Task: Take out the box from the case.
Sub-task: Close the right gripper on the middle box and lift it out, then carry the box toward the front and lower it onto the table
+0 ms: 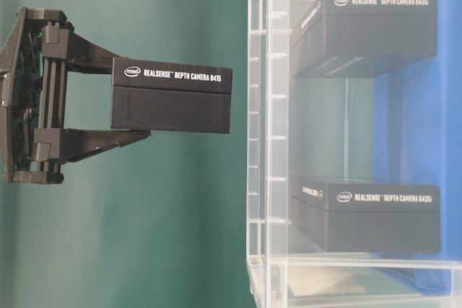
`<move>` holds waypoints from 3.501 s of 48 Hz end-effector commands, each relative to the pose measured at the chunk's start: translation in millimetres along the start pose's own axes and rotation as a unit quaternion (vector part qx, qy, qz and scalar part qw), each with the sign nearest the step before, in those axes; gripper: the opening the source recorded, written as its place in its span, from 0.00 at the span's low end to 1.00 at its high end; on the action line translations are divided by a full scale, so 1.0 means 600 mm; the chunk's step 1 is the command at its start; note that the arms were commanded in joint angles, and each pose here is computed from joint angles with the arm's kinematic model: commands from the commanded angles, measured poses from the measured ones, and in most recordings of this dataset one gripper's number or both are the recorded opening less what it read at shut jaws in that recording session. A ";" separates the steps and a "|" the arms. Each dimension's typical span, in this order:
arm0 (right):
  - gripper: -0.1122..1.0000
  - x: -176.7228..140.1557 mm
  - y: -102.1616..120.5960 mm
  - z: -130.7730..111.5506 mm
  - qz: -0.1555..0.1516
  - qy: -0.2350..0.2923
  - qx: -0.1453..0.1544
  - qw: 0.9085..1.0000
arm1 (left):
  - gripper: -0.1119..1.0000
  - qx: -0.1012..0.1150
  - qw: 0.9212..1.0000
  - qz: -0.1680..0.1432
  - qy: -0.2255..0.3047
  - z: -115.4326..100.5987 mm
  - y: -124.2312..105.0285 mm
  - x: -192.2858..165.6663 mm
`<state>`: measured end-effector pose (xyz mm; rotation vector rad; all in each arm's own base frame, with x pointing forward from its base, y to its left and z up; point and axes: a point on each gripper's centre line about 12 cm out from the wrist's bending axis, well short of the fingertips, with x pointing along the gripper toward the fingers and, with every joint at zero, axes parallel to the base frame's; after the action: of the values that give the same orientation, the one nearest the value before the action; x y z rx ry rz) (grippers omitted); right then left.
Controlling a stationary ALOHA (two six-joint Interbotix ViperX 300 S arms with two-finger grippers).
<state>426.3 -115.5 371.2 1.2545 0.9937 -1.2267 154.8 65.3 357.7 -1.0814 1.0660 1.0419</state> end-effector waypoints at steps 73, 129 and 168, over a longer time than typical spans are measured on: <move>0.70 -0.062 -0.008 -0.154 0.028 0.003 -0.023 0.999 | 0.96 0.000 1.000 -0.007 -0.004 0.001 -0.002 -0.007; 0.70 -0.063 -0.032 -0.359 0.029 0.021 -0.014 0.999 | 0.96 -0.002 1.000 -0.008 -0.005 0.000 0.000 -0.007; 0.70 0.122 -0.025 -0.393 -0.017 0.026 -0.014 0.999 | 0.96 0.001 1.000 -0.007 -0.004 -0.001 0.003 -0.007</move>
<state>444.4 113.0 268.5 1.2234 1.0927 -1.2396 152.6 64.7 358.2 -1.0818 1.0600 1.0394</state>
